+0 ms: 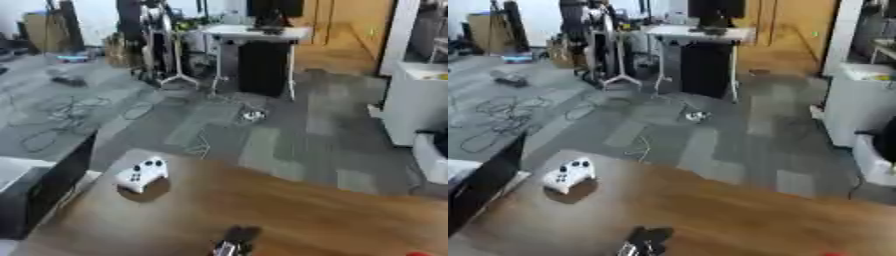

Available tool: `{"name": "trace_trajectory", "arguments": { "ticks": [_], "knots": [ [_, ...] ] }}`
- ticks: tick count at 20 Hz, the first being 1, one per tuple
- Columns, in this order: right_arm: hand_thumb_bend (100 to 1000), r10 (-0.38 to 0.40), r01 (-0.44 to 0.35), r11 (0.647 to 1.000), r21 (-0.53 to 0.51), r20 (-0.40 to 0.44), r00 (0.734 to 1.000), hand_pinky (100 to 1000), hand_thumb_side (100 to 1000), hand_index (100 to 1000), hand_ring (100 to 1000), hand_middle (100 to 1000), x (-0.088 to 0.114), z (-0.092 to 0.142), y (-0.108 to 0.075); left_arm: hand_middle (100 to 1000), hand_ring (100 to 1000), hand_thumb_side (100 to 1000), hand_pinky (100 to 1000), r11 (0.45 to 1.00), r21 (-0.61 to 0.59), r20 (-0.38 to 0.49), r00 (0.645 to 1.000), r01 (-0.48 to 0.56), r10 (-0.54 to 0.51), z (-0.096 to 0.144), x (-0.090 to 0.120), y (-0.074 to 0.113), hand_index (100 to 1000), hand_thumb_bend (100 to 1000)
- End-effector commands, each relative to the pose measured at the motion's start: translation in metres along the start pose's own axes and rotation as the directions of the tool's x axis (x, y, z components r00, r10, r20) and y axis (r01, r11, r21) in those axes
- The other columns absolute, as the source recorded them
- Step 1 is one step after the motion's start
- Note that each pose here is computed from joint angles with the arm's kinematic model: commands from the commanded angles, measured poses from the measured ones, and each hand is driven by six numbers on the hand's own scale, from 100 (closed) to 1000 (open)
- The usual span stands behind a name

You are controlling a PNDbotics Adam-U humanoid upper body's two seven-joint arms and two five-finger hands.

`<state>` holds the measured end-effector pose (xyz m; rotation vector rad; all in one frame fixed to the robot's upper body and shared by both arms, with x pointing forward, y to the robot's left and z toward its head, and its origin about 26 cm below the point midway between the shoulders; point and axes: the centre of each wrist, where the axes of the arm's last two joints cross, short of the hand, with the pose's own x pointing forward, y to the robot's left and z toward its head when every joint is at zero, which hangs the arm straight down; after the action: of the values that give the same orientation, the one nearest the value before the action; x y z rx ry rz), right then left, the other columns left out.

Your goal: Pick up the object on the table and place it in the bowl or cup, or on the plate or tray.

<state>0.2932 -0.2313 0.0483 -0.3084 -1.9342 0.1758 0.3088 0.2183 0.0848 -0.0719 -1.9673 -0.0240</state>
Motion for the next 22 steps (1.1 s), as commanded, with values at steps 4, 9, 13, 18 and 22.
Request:
{"name": "trace_trajectory", "arguments": {
  "ticks": [4, 9, 13, 18, 22],
  "knots": [
    [143, 0.048, -0.048, 0.999, -0.017, 0.02, 0.999, 915, 782, 896, 836, 897, 0.005, -0.005, -0.007, 771, 921, 999, 924, 1.0, 0.001, 0.013, 1.0, 0.017, -0.017, -0.001, 0.003, 0.0, 805, 219],
    [269, 0.135, -0.135, 0.991, 0.008, 0.044, 0.99, 930, 824, 913, 890, 914, 0.007, -0.007, -0.013, 768, 912, 998, 913, 1.0, 0.001, 0.013, 1.0, 0.019, -0.019, -0.001, 0.002, 0.0, 804, 225],
    [316, 0.262, -0.267, 0.961, 0.067, 0.078, 0.962, 931, 852, 919, 913, 923, 0.012, -0.012, -0.025, 765, 906, 999, 907, 1.0, -0.003, 0.013, 1.0, 0.02, -0.02, -0.001, 0.003, -0.001, 803, 227],
    [311, 0.401, -0.417, 0.894, 0.165, 0.122, 0.908, 912, 870, 915, 888, 917, 0.02, -0.016, -0.041, 762, 901, 1000, 901, 1.0, -0.002, 0.013, 1.0, 0.026, -0.026, 0.0, 0.003, 0.001, 802, 227],
    [301, 0.482, -0.514, 0.833, 0.205, 0.189, 0.856, 887, 866, 907, 868, 905, 0.033, -0.027, -0.055, 760, 898, 1000, 896, 0.999, 0.0, 0.006, 0.999, 0.038, -0.038, 0.003, 0.002, 0.001, 801, 228]
  ]
}}
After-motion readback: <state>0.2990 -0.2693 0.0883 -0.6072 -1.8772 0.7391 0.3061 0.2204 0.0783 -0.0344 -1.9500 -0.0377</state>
